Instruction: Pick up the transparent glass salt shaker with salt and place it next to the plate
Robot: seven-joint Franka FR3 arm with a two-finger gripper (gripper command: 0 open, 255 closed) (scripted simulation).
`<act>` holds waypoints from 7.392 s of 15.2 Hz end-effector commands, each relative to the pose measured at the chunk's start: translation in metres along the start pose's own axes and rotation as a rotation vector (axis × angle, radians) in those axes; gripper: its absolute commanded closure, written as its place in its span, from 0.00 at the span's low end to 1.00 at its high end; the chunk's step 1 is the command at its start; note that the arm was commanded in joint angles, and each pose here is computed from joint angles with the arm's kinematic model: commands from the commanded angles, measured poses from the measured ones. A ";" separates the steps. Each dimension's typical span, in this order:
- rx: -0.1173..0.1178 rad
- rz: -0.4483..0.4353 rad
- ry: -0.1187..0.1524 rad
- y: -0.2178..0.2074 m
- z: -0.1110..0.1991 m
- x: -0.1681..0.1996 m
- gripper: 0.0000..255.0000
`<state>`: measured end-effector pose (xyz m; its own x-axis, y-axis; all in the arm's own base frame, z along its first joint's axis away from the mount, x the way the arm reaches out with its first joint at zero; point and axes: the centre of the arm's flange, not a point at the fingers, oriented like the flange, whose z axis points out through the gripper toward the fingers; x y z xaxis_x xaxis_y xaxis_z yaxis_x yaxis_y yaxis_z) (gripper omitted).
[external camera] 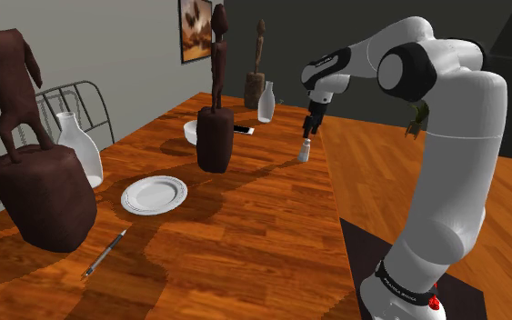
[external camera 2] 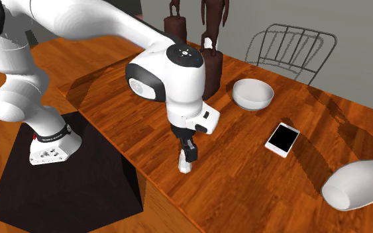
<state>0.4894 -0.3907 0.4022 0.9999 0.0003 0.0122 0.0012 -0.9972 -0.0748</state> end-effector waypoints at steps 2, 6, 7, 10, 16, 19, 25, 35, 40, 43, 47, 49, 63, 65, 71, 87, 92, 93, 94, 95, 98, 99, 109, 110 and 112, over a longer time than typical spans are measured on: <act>0.000 0.000 0.001 0.004 0.015 0.002 0.00; 0.000 0.000 0.001 0.004 0.040 0.002 0.00; 0.000 0.000 0.001 0.004 0.040 0.002 0.00; 0.000 0.000 0.001 0.004 0.040 0.002 0.00; 0.000 0.000 0.001 0.004 0.040 0.002 1.00; 0.000 0.000 0.001 0.004 0.040 0.002 1.00; 0.000 0.000 0.001 0.003 0.034 0.002 1.00; 0.000 0.000 0.001 -0.001 -0.018 0.002 1.00; 0.000 0.000 0.001 -0.003 -0.045 0.003 1.00; 0.000 0.000 0.001 -0.004 -0.060 0.003 1.00; 0.000 0.000 0.001 -0.005 -0.081 0.003 1.00; 0.000 0.000 0.001 -0.006 -0.092 0.003 1.00; 0.000 0.000 0.001 -0.062 -0.136 0.010 1.00; 0.000 0.000 0.001 -0.088 -0.135 0.013 1.00; 0.000 0.000 0.001 -0.167 -0.129 0.023 1.00; 0.000 0.000 0.001 -0.376 -0.113 0.049 1.00; 0.000 0.000 0.001 -0.441 -0.109 0.057 1.00; 0.000 0.000 0.001 -0.454 -0.108 0.058 1.00; 0.000 0.000 0.001 -0.467 -0.107 0.060 1.00; 0.000 0.000 0.001 -0.480 -0.106 0.061 1.00; 0.000 0.000 0.001 -0.519 -0.103 0.066 1.00; 0.000 0.000 0.001 -0.532 -0.102 0.068 1.00; 0.000 0.000 0.001 -0.663 -0.092 0.084 1.00; 0.000 0.000 0.001 -0.675 -0.091 0.085 1.00; 0.000 0.000 0.001 -0.674 -0.081 0.085 1.00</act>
<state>0.5721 0.2729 0.5379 0.9999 0.0012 0.0124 0.0021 -0.9972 -0.0747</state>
